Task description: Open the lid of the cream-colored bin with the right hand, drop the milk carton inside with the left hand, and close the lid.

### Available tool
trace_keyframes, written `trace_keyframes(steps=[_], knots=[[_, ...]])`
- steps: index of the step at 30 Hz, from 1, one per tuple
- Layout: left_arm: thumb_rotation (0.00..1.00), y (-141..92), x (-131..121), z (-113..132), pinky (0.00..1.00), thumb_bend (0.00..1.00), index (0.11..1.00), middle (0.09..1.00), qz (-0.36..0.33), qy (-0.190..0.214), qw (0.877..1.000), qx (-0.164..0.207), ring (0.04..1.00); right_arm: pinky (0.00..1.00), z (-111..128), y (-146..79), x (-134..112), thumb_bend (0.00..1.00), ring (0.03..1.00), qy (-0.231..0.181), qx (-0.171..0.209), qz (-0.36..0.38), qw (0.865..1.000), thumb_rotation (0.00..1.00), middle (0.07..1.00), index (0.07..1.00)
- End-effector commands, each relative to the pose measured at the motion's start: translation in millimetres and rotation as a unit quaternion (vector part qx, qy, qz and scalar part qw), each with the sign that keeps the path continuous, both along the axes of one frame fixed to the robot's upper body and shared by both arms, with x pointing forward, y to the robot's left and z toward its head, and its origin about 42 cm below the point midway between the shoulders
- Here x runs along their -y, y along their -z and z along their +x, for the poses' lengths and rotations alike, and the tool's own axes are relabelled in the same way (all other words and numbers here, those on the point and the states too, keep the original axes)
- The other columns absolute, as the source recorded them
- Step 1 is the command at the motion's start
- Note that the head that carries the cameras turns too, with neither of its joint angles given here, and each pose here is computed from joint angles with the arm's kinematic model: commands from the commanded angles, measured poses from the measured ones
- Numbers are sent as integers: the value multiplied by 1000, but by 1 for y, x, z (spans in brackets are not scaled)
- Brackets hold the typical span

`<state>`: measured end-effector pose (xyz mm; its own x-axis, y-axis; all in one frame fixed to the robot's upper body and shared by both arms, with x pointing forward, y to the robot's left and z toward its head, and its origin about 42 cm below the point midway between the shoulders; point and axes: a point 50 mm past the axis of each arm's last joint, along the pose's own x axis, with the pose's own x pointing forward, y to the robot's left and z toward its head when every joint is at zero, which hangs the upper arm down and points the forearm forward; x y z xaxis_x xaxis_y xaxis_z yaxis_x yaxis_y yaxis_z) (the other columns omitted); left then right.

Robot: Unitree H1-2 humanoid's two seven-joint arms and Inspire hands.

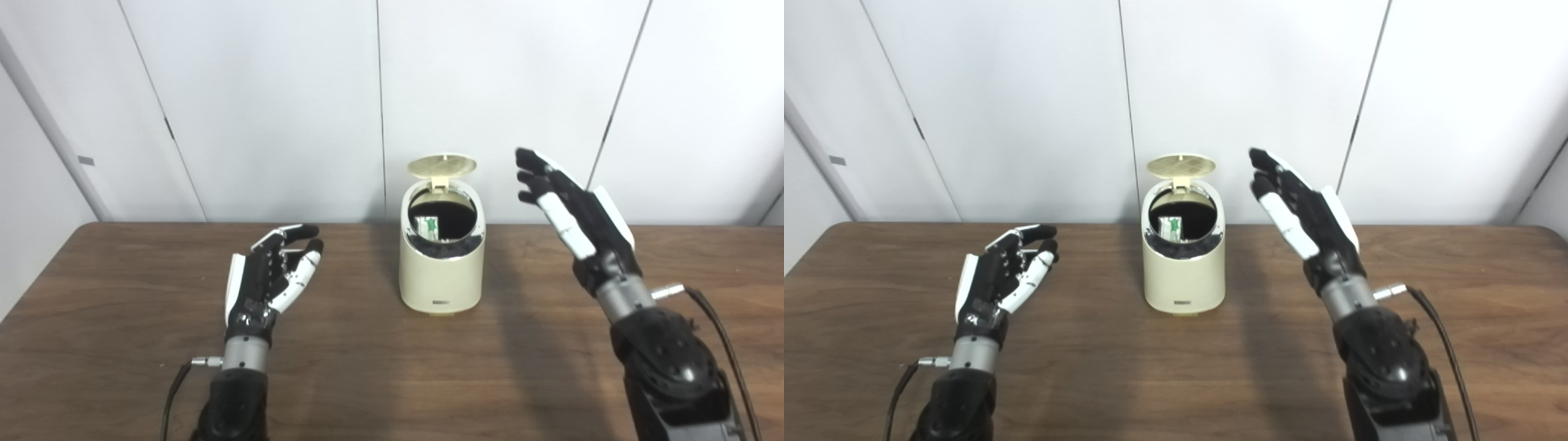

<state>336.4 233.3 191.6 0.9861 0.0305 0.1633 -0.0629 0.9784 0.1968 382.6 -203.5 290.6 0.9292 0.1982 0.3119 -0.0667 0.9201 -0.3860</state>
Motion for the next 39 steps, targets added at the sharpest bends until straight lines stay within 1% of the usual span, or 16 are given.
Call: trace_keyframes(steps=[1, 3, 4, 7, 10, 13, 15, 19, 25, 28, 30, 32, 34, 37, 39], knots=[[992, -12, -3, -1, 892, 522, 975, 943, -12, 26, 1000, 7, 901, 761, 8, -33, -4, 537, 880, 0, 68, -33, 997, 827, 904, 859], [998, -8, -4, -4, 935, 533, 988, 967, -37, 31, 999, -10, 936, 750, 16, -42, -7, 538, 878, 9, 73, -66, 995, 832, 907, 864], [1000, -6, -5, -6, 946, 528, 989, 974, -49, 28, 998, -11, 945, 738, 20, -47, -8, 542, 870, 15, 77, -85, 993, 852, 907, 869], [1000, -2, -5, -9, 937, 521, 975, 964, -68, 21, 997, -10, 936, 755, 27, -59, -11, 528, 869, 26, 85, -132, 987, 881, 910, 881], [1000, 0, -4, -11, 957, 537, 986, 978, -89, 21, 996, -16, 952, 794, 39, -69, -18, 513, 886, 10, 89, -167, 982, 849, 917, 893], [1000, 1, -3, -11, 961, 538, 988, 984, -93, 24, 995, -19, 960, 808, 48, -74, -25, 526, 886, -2, 90, -195, 977, 826, 910, 880], [1000, 3, -2, -12, 952, 540, 986, 985, -93, 24, 995, -20, 961, 811, 53, -77, -29, 550, 884, -6, 95, -229, 969, 849, 899, 869], [1000, 4, 0, -12, 931, 537, 972, 967, -103, 24, 994, -21, 939, 818, 54, -78, -34, 593, 896, -6, 96, -258, 961, 857, 898, 849], [1000, 8, 3, -14, 958, 548, 961, 965, -108, 21, 994, -25, 957, 839, 55, -74, -41, 605, 929, -7, 94, -299, 950, 919, 921, 843], [1000, 8, 5, -14, 970, 549, 955, 960, -111, 20, 993, -26, 956, 854, 55, -73, -42, 605, 954, -5, 94, -316, 944, 906, 948, 811], [1000, 8, 6, -14, 976, 523, 953, 960, -112, 21, 993, -24, 959, 862, 52, -72, -44, 603, 964, 2, 97, -336, 937, 909, 959, 789], [1000, 8, 6, -14, 976, 493, 944, 954, -108, 19, 994, -21, 955, 891, 48, -72, -45, 591, 983, 9, 102, -356, 929, 909, 972, 754], [1000, 8, 6, -14, 974, 475, 938, 948, -104, 16, 994, -19, 948, 901, 44, -72, -45, 581, 992, 16, 105, -371, 923, 885, 975, 725], [1000, 7, 6, -13, 977, 463, 937, 944, -107, 13, 994, -19, 944, 917, 39, -73, -43, 574, 1000, 27, 105, -381, 918, 856, 974, 692], [1000, 6, 7, -13, 976, 465, 934, 941, -105, 13, 994, -19, 941, 911, 38, -73, -41, 570, 998, 31, 106, -384, 917, 849, 969, 683]])
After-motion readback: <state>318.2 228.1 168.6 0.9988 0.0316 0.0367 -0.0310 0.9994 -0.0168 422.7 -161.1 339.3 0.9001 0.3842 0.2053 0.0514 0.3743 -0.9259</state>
